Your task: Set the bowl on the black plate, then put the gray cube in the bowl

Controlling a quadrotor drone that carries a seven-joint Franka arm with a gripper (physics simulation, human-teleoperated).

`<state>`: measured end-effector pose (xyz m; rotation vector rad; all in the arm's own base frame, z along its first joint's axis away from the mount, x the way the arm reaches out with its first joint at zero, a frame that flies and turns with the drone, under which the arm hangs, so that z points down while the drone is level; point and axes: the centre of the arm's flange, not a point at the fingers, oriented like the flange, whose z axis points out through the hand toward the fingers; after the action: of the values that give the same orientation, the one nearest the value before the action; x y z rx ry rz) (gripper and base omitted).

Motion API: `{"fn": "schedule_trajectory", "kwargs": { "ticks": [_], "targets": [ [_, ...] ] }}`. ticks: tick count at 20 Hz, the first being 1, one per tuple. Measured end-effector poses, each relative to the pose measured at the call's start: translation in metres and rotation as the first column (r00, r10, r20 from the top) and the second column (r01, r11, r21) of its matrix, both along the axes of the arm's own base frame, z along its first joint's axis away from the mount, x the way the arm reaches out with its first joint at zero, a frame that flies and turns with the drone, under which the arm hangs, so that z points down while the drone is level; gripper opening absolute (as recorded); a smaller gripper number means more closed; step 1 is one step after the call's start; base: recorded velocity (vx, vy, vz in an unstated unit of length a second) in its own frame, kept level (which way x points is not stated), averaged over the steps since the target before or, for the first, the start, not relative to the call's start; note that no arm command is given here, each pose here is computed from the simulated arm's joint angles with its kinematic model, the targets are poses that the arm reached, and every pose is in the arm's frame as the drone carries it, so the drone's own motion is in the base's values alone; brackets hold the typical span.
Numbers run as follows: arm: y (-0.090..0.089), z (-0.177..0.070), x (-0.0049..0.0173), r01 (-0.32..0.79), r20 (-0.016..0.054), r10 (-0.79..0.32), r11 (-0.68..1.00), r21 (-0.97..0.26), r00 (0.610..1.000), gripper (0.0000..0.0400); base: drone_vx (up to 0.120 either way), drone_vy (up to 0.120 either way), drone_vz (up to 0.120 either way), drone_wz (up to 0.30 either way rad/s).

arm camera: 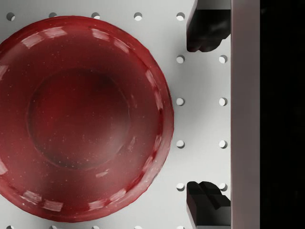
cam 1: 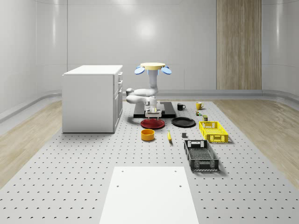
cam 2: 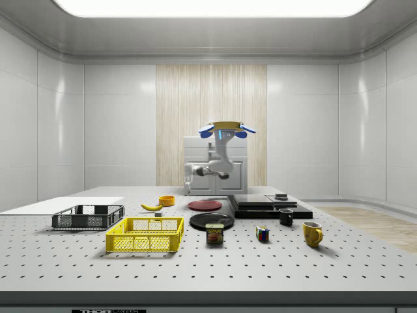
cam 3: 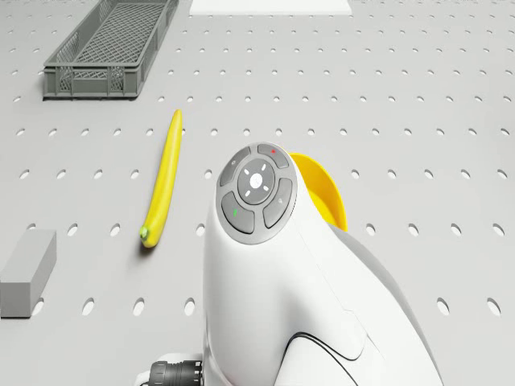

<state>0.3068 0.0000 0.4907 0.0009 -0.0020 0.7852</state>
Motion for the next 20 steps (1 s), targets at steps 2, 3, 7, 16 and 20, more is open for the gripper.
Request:
{"fn": "schedule_trajectory", "kwargs": {
  "ticks": [2,3,7,16,20],
  "targets": [
    [0.0000,0.0000,0.0000,0.000,0.0000,0.000,1.000,0.000,1.000,0.0400,0.120,0.000,0.000,0.000],
    [0.0000,0.0000,0.0000,0.000,0.0000,0.000,1.000,0.000,1.000,0.0400,0.120,0.000,0.000,0.000],
    [0.0000,0.0000,0.0000,0.000,0.0000,0.000,1.000,0.000,1.000,0.0400,0.120,0.000,0.000,0.000],
    [0.0000,0.0000,0.0000,0.000,0.0000,0.000,1.000,0.000,1.000,0.0400,0.120,0.031,0.000,0.000],
    [0.0000,0.0000,0.0000,0.000,0.0000,0.000,1.000,0.000,1.000,0.0400,0.120,0.000,0.000,0.000]
  ]
}}
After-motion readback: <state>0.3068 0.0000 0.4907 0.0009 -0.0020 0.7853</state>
